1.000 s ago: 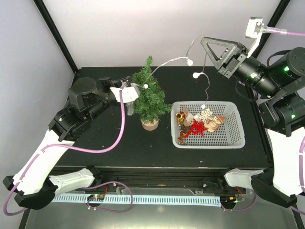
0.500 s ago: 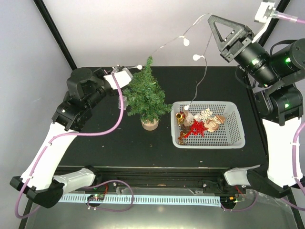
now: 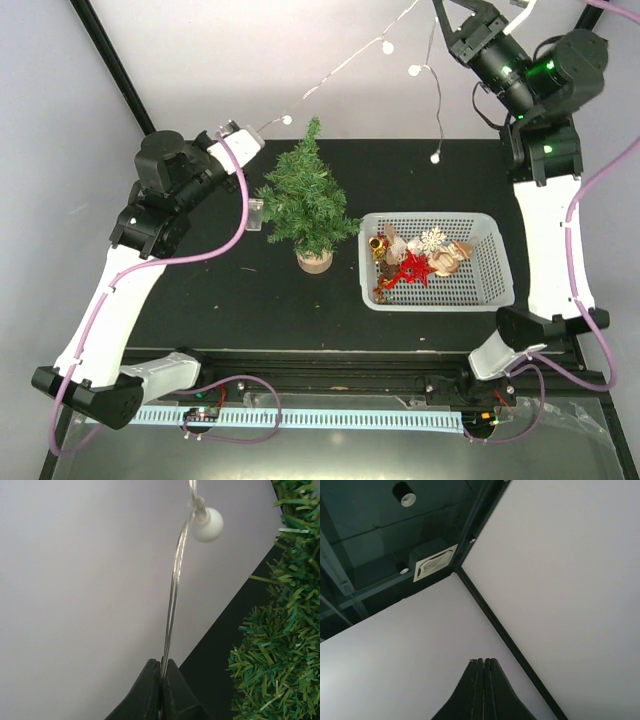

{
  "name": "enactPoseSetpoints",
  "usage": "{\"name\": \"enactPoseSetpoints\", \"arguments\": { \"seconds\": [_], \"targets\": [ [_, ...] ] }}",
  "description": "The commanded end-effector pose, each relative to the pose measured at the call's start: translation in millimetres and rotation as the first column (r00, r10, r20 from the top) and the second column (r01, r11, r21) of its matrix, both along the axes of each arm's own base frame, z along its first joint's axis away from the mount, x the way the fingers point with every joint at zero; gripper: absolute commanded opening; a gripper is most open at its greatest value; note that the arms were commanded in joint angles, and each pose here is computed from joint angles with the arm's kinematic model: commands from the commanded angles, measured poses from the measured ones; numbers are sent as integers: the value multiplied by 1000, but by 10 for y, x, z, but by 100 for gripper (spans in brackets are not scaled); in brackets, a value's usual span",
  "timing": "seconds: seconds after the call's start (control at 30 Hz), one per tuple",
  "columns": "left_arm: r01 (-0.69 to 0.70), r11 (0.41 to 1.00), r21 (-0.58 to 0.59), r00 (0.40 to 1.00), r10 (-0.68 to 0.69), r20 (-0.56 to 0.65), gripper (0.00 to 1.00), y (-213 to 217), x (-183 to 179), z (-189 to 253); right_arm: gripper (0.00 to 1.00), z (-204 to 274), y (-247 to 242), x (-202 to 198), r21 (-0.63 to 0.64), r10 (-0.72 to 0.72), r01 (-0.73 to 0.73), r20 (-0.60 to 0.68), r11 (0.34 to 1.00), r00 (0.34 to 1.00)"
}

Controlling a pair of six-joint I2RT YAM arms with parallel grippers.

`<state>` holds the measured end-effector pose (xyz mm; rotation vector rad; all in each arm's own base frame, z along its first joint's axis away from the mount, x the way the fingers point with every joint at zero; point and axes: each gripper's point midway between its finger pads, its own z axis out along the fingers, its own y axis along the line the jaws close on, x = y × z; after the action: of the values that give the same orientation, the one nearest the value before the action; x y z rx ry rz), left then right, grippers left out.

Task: Decorate the small christmas tree

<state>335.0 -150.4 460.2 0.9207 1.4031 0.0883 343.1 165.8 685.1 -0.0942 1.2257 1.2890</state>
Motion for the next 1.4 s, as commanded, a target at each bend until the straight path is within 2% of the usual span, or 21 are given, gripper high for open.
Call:
{"name": "enactPoseSetpoints", "arguments": {
  "seconds": [0.0, 0.27, 0.87, 1.37],
  "targets": [
    [22, 997, -76, 1000, -21, 11, 1, 3, 26, 175, 1, 75, -52, 124, 35, 16, -17, 26, 999, 1000],
    [29, 996, -88, 999, -31, -26, 2, 8, 51, -15, 1, -306, -159, 487, 9, -20, 20, -54, 1000, 998],
    [24, 995, -92, 991, -36, -127, 2, -66, 248, -511, 1, -943, -422, 875, -5, -64, 64, -167, 998, 984],
    [16, 991, -136, 972, -47, -229, 2, -200, 589, -804, 1, -1392, -571, 1125, -3, -84, 86, -244, 996, 966]
  ]
}}
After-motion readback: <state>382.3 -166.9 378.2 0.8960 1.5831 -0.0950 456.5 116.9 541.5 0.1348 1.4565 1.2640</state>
